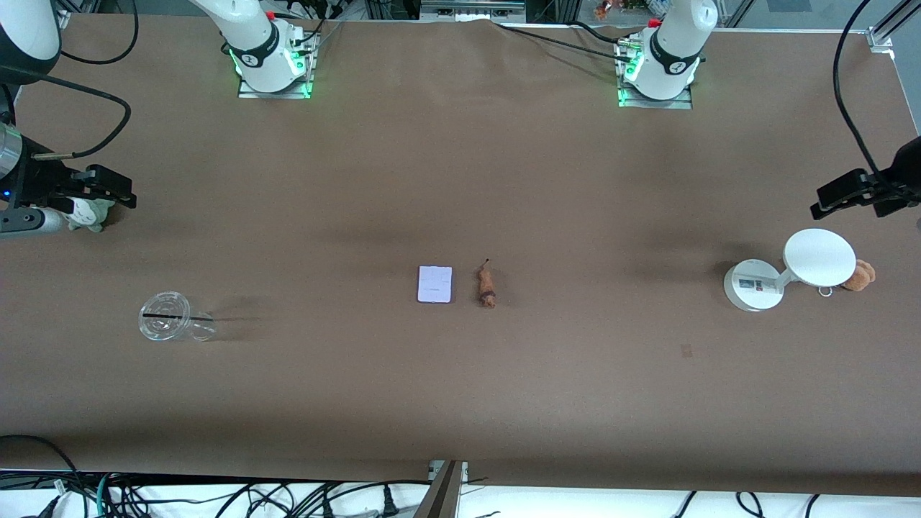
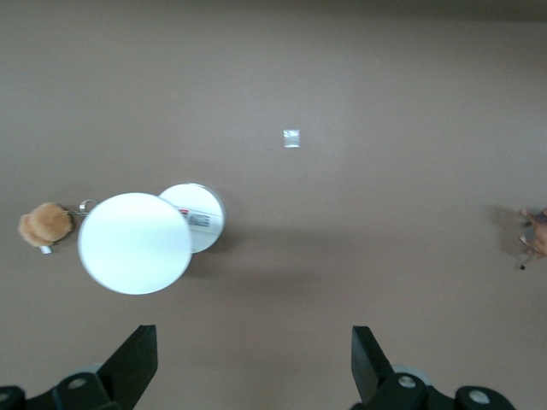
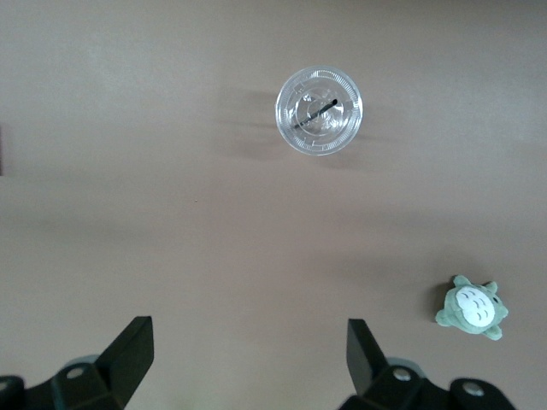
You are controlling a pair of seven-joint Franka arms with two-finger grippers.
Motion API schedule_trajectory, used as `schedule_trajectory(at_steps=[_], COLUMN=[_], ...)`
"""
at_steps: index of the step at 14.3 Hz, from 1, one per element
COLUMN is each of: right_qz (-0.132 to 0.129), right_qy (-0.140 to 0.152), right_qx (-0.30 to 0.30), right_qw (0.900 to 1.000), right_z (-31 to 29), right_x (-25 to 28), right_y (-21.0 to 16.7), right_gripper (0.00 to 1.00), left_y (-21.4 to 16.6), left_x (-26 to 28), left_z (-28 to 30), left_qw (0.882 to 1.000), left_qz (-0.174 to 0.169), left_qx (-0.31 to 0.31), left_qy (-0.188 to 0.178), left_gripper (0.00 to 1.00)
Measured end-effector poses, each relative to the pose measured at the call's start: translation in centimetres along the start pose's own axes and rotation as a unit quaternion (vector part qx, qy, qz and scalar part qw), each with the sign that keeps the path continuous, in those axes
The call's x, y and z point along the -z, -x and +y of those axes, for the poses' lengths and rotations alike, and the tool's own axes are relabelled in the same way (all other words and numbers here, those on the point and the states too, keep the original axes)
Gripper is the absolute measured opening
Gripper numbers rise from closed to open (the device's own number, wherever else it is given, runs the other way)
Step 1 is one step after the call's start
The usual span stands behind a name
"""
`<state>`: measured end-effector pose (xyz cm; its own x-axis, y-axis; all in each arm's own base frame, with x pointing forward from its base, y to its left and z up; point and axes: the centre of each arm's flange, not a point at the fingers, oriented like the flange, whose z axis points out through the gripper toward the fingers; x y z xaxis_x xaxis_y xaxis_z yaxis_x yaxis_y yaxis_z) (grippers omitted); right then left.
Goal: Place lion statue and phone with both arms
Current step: 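Reach the left gripper over the brown lion statue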
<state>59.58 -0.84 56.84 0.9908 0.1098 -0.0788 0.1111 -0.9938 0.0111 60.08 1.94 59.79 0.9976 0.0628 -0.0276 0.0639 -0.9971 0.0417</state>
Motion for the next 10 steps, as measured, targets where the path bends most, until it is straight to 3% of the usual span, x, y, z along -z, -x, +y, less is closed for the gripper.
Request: schedule_trajectory(at_steps=[5,10], right_qz=[0.0,-0.001], right_qy=[0.0,0.0], right_qx=[0.0,0.0], right_qw=[1.0,1.0], right_z=[0.0,0.1], right_x=[0.0,-0.1], right_y=[0.0,0.0], right_gripper=[1.0,1.0], left_y=[-2.4,-3.5], left_x=[-6.3,-13.4], left_z=[10.0,21.2], left_qw=[1.0,0.999], left_qz=[-0.024,-0.009], left_qx=[-0.001,0.023], left_qy=[0.02,0.025], left_gripper=[1.0,1.0])
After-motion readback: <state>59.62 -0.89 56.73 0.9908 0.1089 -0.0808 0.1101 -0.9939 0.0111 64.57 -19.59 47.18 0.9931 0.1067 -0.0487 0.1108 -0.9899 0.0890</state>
